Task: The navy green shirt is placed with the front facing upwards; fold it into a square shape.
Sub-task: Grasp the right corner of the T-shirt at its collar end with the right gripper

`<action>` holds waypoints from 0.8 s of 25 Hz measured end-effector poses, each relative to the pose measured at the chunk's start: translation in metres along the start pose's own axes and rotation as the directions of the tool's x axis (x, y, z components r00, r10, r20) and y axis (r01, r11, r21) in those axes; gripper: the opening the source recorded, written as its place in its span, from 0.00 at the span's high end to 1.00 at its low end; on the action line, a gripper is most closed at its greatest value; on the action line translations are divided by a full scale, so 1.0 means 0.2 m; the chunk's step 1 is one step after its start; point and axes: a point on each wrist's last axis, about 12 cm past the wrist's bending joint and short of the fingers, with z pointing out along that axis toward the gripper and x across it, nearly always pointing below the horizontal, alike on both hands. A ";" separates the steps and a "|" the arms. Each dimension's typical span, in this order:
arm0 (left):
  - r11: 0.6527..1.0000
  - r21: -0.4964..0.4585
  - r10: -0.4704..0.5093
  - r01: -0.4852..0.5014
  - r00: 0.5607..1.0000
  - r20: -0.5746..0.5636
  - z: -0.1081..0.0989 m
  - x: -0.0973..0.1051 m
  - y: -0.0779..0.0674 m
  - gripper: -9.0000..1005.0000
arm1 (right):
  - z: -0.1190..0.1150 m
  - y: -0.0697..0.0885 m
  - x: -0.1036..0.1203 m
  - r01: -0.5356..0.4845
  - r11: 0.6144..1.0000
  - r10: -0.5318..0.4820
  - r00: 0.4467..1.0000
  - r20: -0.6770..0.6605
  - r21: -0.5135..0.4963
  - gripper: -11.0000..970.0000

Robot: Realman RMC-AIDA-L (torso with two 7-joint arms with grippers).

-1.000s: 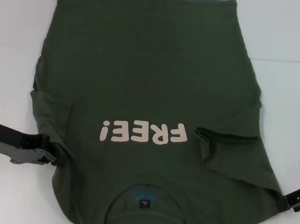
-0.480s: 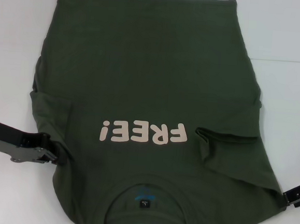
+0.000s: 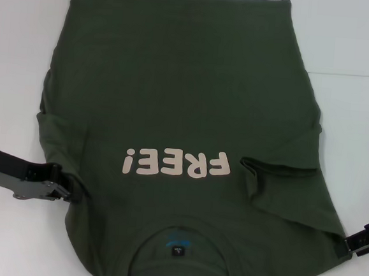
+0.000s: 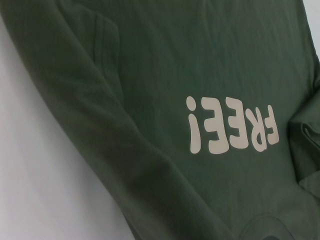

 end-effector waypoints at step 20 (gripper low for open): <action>1.000 0.008 0.005 -0.005 1.000 0.004 0.00 0.00 0.00 0.94 | 0.04 0.03 -0.03 0.048 0.998 -0.047 0.999 -0.026 0.035 0.42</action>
